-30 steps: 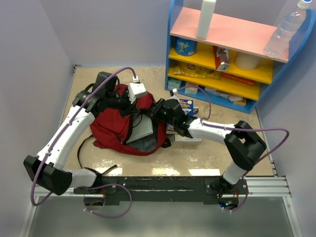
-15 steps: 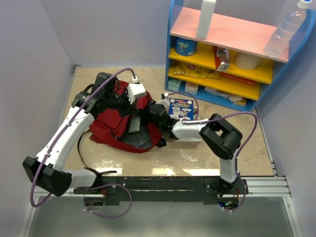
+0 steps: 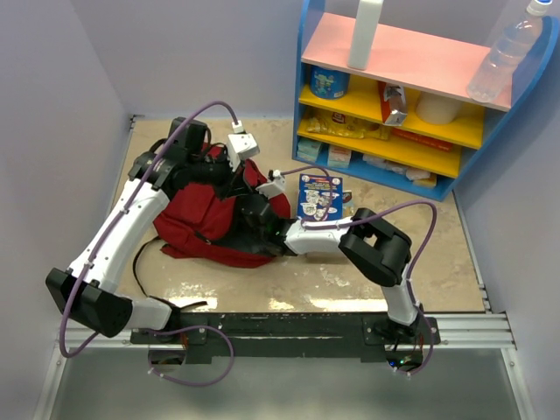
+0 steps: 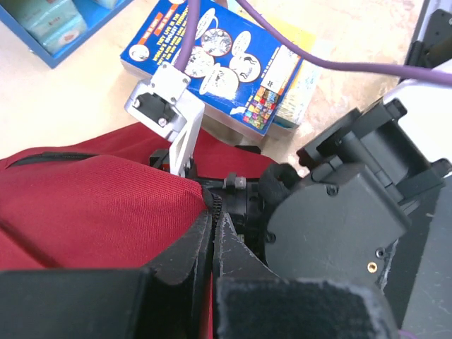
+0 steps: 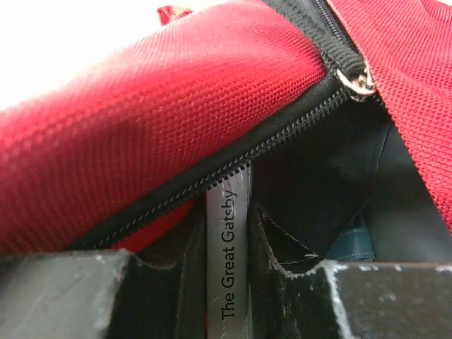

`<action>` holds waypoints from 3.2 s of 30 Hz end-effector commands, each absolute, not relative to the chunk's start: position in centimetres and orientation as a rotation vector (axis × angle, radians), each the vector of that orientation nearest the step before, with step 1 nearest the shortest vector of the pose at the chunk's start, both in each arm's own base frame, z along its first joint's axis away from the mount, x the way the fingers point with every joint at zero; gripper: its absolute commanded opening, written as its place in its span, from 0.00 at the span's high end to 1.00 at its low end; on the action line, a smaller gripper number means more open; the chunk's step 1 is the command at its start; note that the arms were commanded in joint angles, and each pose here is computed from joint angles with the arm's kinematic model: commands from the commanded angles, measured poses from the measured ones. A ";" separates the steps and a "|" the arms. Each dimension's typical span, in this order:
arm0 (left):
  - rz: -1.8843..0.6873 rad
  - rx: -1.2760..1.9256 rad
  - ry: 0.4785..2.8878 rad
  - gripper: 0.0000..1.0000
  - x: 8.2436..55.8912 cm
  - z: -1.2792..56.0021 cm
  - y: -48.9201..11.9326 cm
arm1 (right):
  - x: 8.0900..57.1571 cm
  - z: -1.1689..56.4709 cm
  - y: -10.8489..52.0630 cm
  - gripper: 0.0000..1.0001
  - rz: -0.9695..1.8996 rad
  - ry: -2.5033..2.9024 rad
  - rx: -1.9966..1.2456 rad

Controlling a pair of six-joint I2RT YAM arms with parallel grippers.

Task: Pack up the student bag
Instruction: Place the book in the student bag, then pick up the book from the center of the board.

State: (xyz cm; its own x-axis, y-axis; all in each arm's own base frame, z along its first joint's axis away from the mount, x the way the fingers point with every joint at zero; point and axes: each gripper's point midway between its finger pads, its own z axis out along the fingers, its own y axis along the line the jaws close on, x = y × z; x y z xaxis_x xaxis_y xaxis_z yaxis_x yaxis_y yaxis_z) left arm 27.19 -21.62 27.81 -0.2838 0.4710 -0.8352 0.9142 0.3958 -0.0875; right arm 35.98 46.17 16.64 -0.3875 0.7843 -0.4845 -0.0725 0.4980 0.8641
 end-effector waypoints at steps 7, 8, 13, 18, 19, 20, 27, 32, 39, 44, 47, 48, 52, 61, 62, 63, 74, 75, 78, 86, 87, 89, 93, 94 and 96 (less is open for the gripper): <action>-0.794 1.124 1.819 1.00 28.3 30.8 -21.1 | 35.4 23.4 46.5 0.26 1.287 1.572 0.614; -0.793 1.121 1.822 1.00 28.4 30.7 -21.0 | 35.0 23.7 46.2 0.17 1.284 1.601 0.590; -0.806 1.117 1.817 1.00 28.4 30.7 -20.7 | 32.8 21.7 42.4 0.10 1.108 1.749 0.456; -0.805 1.116 1.827 1.00 28.9 30.2 -20.7 | 29.5 21.7 38.4 0.08 0.945 1.931 0.276; -0.810 1.114 1.833 1.00 28.9 30.0 -20.8 | 29.0 21.8 37.7 0.08 0.923 1.949 0.261; -0.818 1.115 1.832 1.00 29.0 30.0 -20.9 | 28.4 20.8 36.6 0.08 0.864 1.995 0.240; -0.820 1.109 1.831 1.00 29.1 29.9 -20.9 | 30.2 20.7 23.6 0.09 0.632 1.971 0.408; -0.829 1.110 1.838 1.00 29.1 29.4 -21.0 | 31.5 19.0 18.5 0.06 0.479 2.031 0.446; -0.811 1.131 1.830 1.00 28.7 28.9 -20.8 | 33.0 16.6 15.9 0.02 0.304 2.078 0.426; -0.801 1.140 1.837 1.00 28.5 28.5 -20.5 | 35.5 17.7 16.1 0.01 0.190 2.079 0.397; -0.798 1.147 1.825 1.00 28.2 28.6 -20.5 | 36.7 18.0 16.9 0.01 0.134 2.091 0.367; -0.797 1.150 1.826 1.00 28.2 28.5 -20.4 | 36.7 18.3 17.8 0.01 0.132 2.086 0.341; -0.782 1.155 1.834 1.00 28.2 28.2 -20.2 | 37.9 21.0 21.5 0.12 0.182 1.992 0.234; -0.777 1.161 1.835 1.00 28.0 28.1 -20.1 | 39.3 17.3 23.9 0.01 -0.111 2.098 0.126; -0.776 1.160 1.838 1.00 28.0 28.0 -20.0 | 39.3 16.4 24.1 0.01 -0.127 2.112 0.131; -0.774 1.162 1.838 1.00 27.9 28.0 -20.0 | 39.3 15.9 23.7 0.01 -0.154 2.110 0.145; -0.764 1.163 1.838 1.00 27.8 28.0 -19.9 | 38.4 14.0 22.0 0.02 -0.249 2.125 0.169; -0.764 1.163 1.838 1.00 27.8 28.0 -19.9 | 38.2 13.8 21.8 0.03 -0.255 2.130 0.166; -0.766 1.164 1.839 1.00 27.8 27.9 -19.9 | 37.8 13.4 21.4 0.03 -0.260 2.135 0.169; -0.763 1.160 1.834 1.00 27.9 28.2 -19.9 | 36.8 13.1 19.1 0.04 -0.273 2.146 0.206; -0.766 1.159 1.835 1.00 27.9 28.2 -19.9 | 36.7 13.3 19.0 0.04 -0.268 2.142 0.213; -0.768 1.160 1.835 1.00 27.9 28.1 -20.0 | 36.5 13.7 18.4 0.04 -0.252 2.134 0.237; -0.777 1.158 1.843 1.00 28.0 27.9 -20.0 | 35.9 14.2 17.4 0.04 -0.233 2.127 0.267; -0.781 1.159 1.843 1.00 28.0 27.9 -20.1 | 35.8 14.3 17.2 0.04 -0.231 2.125 0.276; -0.778 1.162 1.841 1.00 28.1 27.8 -20.1 | 35.6 14.4 17.0 0.04 -0.213 2.120 0.284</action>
